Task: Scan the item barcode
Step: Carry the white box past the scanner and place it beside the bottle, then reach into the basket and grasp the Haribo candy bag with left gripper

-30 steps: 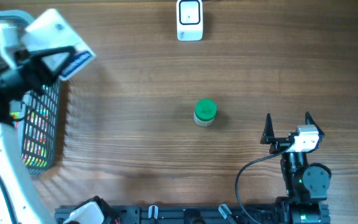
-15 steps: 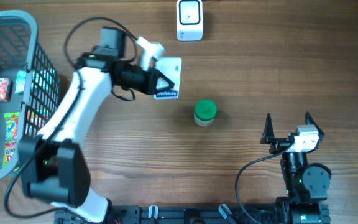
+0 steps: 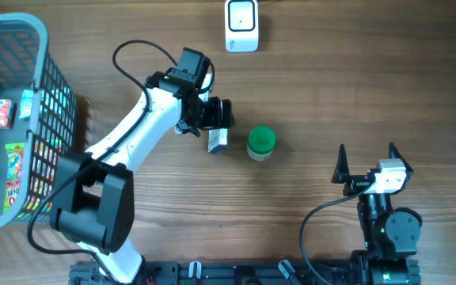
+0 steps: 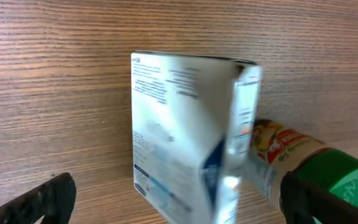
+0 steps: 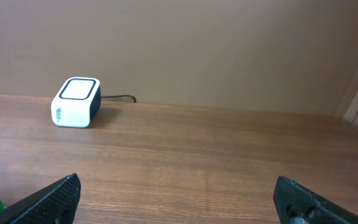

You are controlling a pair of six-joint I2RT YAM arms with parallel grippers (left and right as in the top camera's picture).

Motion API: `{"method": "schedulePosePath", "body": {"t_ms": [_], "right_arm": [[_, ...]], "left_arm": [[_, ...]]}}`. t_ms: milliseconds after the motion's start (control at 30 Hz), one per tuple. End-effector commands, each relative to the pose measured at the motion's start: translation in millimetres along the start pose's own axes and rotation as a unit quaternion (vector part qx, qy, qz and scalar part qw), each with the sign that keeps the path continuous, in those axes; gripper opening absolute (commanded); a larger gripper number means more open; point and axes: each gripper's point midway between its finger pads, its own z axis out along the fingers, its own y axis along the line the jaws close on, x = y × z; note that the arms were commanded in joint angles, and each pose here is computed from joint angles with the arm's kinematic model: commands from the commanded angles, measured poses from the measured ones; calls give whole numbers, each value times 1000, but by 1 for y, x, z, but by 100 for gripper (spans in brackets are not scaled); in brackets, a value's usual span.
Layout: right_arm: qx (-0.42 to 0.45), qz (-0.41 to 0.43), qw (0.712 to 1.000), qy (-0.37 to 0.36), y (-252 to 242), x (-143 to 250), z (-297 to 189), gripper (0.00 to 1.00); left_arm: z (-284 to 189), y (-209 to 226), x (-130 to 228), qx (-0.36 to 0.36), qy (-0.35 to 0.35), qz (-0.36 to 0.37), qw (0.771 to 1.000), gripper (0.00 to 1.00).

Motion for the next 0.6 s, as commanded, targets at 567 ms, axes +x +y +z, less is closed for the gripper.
{"method": "schedulePosePath", "body": {"t_ms": [567], "right_arm": [[-5,-3,1000,-6,2,-2,0,100]], "left_arm": [[-349,110,-42,-175,-478,-146,849,100]]}}
